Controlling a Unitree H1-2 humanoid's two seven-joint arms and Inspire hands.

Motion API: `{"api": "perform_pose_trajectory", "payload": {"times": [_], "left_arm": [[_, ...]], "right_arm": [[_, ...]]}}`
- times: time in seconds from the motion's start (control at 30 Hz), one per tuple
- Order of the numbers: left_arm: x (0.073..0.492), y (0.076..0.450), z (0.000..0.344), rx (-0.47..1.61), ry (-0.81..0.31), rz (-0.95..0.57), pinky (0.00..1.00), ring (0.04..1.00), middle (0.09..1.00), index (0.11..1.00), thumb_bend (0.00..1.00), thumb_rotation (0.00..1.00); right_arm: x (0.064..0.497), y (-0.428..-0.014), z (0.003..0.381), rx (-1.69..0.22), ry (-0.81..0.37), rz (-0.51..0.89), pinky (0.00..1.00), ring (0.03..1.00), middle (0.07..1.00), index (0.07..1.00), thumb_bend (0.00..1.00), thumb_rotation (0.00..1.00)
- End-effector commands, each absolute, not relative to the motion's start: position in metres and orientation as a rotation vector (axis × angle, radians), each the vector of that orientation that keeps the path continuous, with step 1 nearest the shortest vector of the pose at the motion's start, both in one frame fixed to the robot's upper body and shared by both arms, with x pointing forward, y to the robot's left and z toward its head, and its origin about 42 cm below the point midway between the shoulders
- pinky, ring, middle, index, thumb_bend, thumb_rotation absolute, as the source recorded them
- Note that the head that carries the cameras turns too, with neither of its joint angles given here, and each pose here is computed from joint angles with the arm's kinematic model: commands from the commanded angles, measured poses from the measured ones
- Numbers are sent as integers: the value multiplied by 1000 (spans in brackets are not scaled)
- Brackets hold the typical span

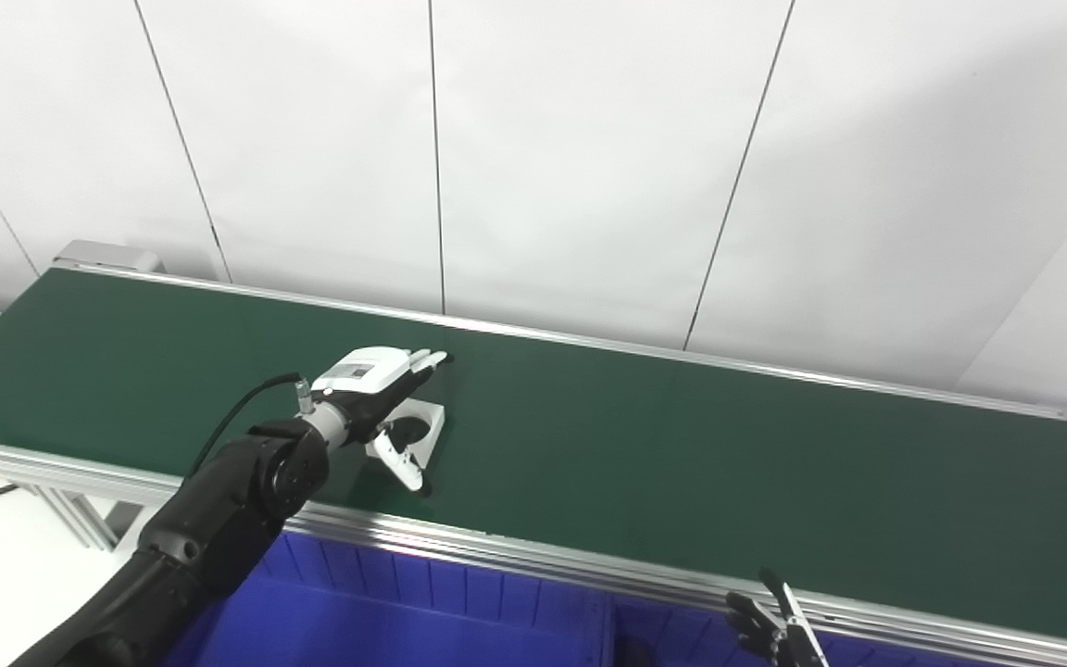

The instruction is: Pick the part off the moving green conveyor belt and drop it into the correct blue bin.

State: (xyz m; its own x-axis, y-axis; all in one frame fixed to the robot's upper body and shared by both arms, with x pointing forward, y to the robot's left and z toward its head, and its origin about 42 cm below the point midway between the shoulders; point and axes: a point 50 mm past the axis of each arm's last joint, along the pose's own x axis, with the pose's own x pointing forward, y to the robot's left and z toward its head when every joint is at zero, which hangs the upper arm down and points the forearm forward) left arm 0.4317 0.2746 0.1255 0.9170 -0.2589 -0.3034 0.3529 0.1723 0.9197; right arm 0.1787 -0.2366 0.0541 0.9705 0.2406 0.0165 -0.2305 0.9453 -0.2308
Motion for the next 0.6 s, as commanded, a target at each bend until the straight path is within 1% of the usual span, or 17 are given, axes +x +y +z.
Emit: {"api": "perform_pose_trajectory", "payload": {"times": [0.0,0.03,0.17,0.2,0.23,0.3,0.33,0.37,0.43,0.47,0.5,0.53,0.57], "left_arm": [[450,276,153,1359,17,-371,1000,1000,1000,968,936,188],[451,275,151,1355,23,-374,1000,1000,1000,967,925,171],[451,273,142,1340,52,-390,974,965,974,947,841,38],[451,272,140,1335,53,-388,968,960,970,943,835,24],[451,271,138,1322,58,-384,939,942,960,930,815,12],[452,268,134,1266,60,-373,822,874,926,897,746,2],[453,266,133,1234,61,-368,716,790,872,845,660,1],[454,263,133,1218,64,-368,612,682,773,757,544,0],[455,259,133,1211,76,-372,540,600,674,678,464,0],[456,257,133,1211,80,-373,481,548,556,576,491,0],[456,254,132,1206,80,-375,461,530,516,541,501,0],[456,253,132,1203,80,-376,394,463,487,506,511,0],[457,251,131,1195,84,-381,389,458,485,504,512,0]], "right_arm": [[180,-238,65,-210,-136,237,825,856,874,1000,638,772],[180,-238,65,-209,-138,235,827,856,874,997,641,768],[178,-239,65,-210,-139,232,825,859,876,997,636,776],[178,-239,65,-209,-140,231,825,859,876,998,635,776],[177,-239,66,-206,-141,230,825,860,875,998,637,776],[176,-240,66,-201,-144,230,828,860,875,998,639,775],[176,-241,65,-201,-148,230,826,861,875,998,636,775],[176,-241,65,-200,-150,229,825,859,872,995,632,776],[175,-242,65,-200,-151,227,826,857,870,993,632,780],[175,-242,65,-201,-151,227,826,857,870,993,635,784],[175,-242,66,-203,-150,227,827,857,870,993,636,786],[175,-242,66,-204,-148,226,829,862,874,995,649,799],[175,-243,66,-203,-147,227,829,863,874,995,650,800]]}}
